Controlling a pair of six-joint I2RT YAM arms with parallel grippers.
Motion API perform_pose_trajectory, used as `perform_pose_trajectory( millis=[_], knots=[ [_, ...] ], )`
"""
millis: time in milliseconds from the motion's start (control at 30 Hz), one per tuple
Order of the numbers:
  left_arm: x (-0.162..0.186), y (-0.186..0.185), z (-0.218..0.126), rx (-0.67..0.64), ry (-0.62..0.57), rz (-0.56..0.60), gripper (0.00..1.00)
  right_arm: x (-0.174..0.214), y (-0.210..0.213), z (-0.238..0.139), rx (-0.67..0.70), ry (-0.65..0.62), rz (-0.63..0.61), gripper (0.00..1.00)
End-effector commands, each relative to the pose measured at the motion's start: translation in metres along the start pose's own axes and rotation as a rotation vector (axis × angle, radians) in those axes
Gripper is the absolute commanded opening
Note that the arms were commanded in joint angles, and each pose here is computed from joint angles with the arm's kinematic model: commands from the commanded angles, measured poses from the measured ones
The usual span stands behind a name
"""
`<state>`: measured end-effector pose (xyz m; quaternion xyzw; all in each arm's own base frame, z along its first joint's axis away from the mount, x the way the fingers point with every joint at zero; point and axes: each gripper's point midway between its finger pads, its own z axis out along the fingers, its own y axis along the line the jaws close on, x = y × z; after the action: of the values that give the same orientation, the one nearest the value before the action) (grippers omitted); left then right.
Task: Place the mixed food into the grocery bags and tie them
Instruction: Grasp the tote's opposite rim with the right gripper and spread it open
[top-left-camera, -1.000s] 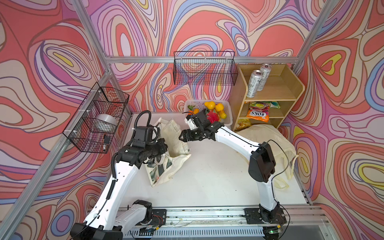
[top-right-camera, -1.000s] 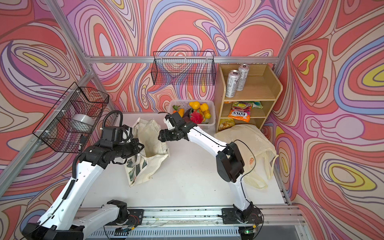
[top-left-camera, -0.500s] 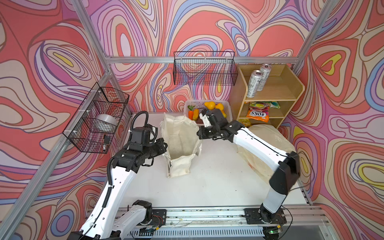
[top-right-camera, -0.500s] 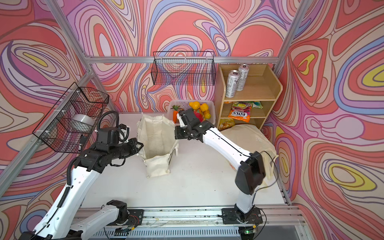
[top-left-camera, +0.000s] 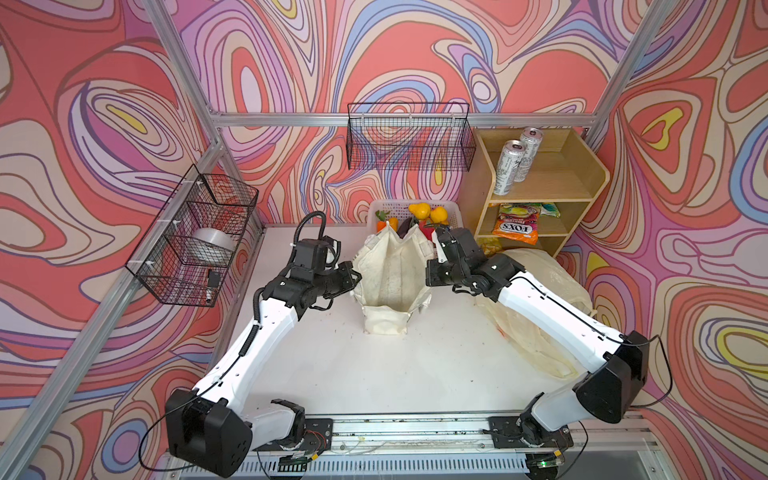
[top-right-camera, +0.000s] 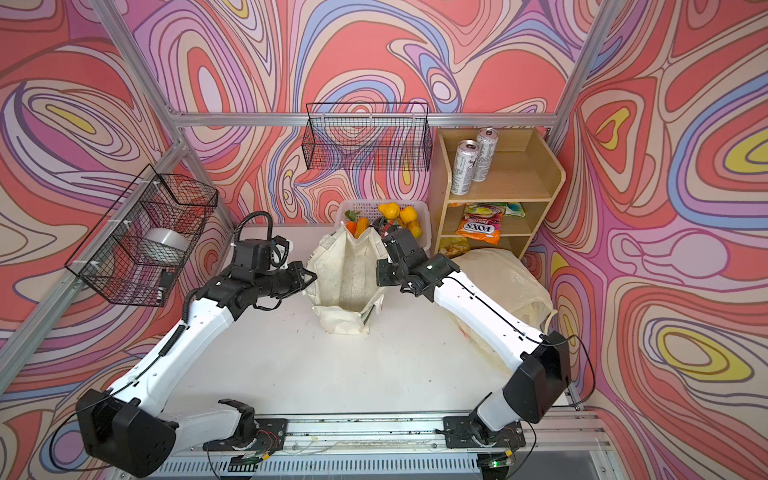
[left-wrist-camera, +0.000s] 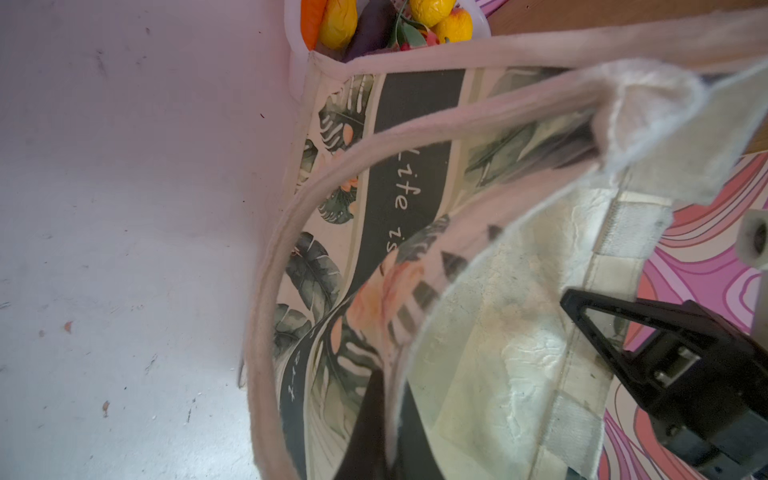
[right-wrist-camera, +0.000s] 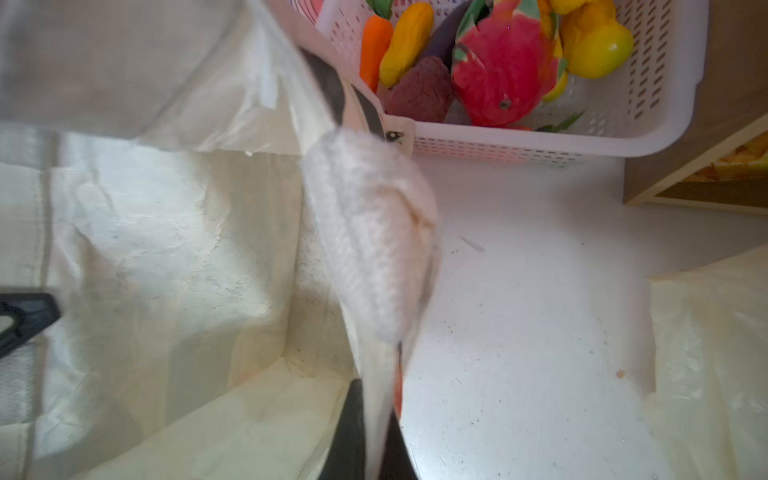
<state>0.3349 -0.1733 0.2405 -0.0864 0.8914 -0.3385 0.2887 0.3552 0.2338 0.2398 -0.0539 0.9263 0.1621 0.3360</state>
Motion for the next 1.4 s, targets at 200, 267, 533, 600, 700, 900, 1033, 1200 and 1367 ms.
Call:
perform_pose_trajectory(
  millis=[200,267,533,600,700,900,1033,1200,1367],
  knots=[
    [-0.010,-0.030,0.010,0.102,-0.049,-0.017,0.00,-0.034,-0.031,-0.032,0.005,-0.091,0.072,0.00],
    [-0.014,-0.044,-0.001,0.132,-0.089,-0.014,0.00,-0.044,-0.024,-0.045,-0.021,-0.113,0.071,0.00],
    [-0.013,-0.064,-0.022,0.151,-0.111,-0.074,0.00,-0.054,-0.005,-0.066,-0.101,-0.102,0.080,0.00],
    [-0.011,-0.071,-0.022,0.171,-0.100,-0.072,0.04,-0.054,0.001,-0.067,-0.139,-0.094,0.097,0.00],
    [-0.008,-0.081,-0.022,0.193,-0.097,-0.049,0.17,-0.047,0.004,-0.060,-0.159,-0.067,0.107,0.00],
    [-0.007,-0.079,-0.011,0.165,-0.075,0.026,0.37,-0.034,0.002,-0.038,-0.155,-0.015,0.098,0.00],
    [-0.008,-0.068,-0.005,0.083,-0.058,0.076,0.40,-0.031,-0.001,-0.028,-0.139,-0.003,0.085,0.00],
    [-0.004,-0.058,-0.003,0.033,-0.049,0.091,0.43,-0.029,-0.001,-0.023,-0.142,0.002,0.084,0.00],
    [0.009,-0.044,-0.002,-0.037,-0.032,0.085,0.44,-0.029,-0.001,-0.021,-0.142,0.003,0.081,0.00]
  ],
)
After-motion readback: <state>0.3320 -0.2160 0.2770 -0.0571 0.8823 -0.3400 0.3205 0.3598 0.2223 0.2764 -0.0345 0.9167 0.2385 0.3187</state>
